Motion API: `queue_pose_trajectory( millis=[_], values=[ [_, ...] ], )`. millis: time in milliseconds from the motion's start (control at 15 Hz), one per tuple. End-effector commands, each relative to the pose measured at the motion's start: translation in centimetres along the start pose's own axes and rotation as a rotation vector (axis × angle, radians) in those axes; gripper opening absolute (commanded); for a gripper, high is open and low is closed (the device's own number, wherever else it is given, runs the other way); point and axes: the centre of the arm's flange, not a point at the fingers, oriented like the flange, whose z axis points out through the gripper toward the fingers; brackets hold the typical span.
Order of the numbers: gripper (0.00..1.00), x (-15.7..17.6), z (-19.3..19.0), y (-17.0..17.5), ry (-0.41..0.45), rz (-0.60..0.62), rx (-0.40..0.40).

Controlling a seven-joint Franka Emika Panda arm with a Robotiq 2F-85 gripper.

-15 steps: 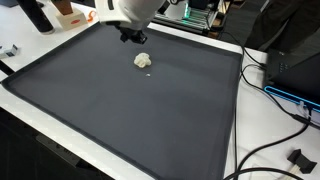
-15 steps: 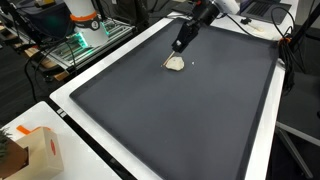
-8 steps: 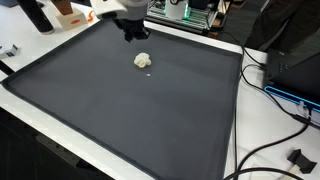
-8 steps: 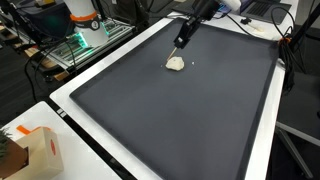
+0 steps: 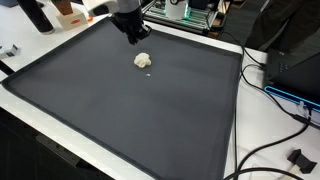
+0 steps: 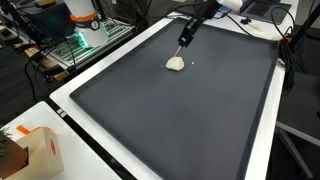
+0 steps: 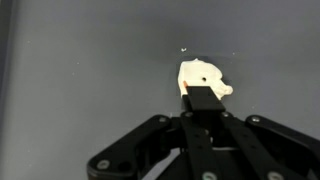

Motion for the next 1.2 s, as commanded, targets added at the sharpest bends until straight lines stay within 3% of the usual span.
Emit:
queue_pose_trajectory(
  millis=[0, 267, 333, 600, 667, 1133],
  values=[
    [0.03, -0.7, 0.8, 0.3, 0.013, -0.027, 0.094],
    [0.03, -0.2, 0.8, 0.2, 0.038, -0.004, 0.157],
    [0.13, 0.3, 0.2, 0.1, 0.021, -0.002, 0.111],
    [0.13, 0.5, 0.2, 0.1, 0.032, 0.002, 0.123],
    [0.03, 0.5, 0.2, 0.1, 0.032, 0.002, 0.123],
    [0.03, 0.6, 1.3, 0.1, 0.026, -0.117, 0.181]
  ],
)
